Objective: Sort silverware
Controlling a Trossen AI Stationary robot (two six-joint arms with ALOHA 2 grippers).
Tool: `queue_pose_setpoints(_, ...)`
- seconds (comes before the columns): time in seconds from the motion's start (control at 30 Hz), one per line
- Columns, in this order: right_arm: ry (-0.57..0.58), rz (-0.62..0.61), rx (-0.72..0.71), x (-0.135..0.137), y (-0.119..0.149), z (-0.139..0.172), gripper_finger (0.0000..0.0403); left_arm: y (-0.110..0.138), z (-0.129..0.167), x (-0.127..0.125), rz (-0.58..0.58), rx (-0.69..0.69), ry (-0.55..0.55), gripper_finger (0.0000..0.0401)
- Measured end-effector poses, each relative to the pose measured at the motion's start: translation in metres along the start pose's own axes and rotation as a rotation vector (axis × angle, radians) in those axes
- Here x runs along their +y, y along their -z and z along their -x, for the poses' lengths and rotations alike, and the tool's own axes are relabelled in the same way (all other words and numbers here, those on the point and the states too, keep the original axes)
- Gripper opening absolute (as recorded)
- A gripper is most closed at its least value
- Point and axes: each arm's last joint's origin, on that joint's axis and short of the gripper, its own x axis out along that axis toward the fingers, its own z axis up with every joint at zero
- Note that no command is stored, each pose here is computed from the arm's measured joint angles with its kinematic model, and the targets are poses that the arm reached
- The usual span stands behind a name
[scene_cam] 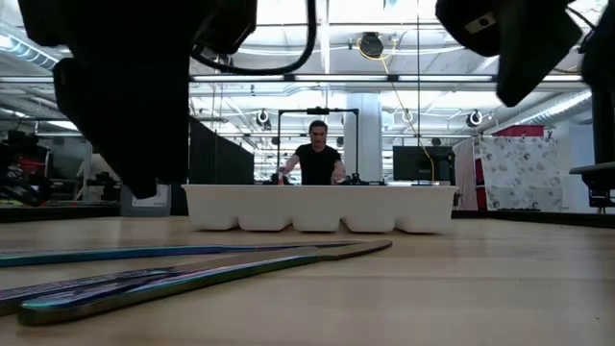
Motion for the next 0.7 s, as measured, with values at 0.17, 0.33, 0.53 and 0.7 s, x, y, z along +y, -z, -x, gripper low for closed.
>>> queue_pose_setpoints(0.17,0.012,-0.061,0.001,-0.008,-0.002,-0.002,0.0141,-0.002,-0.001,0.004,0.014,-0.036,-0.044,0.0322)
queue_pose_setpoints(0.33,0.023,-0.122,0.001,-0.015,-0.004,-0.004,0.0141,-0.003,0.000,0.003,0.014,-0.072,-0.052,0.0322)
queue_pose_setpoints(0.53,0.029,-0.147,0.002,-0.018,-0.004,-0.005,0.0141,-0.003,0.000,0.004,0.012,-0.098,-0.062,0.0322)
queue_pose_setpoints(0.7,0.030,-0.142,0.002,-0.019,-0.005,-0.005,0.0141,-0.003,0.000,0.004,0.012,-0.095,-0.060,0.0322)
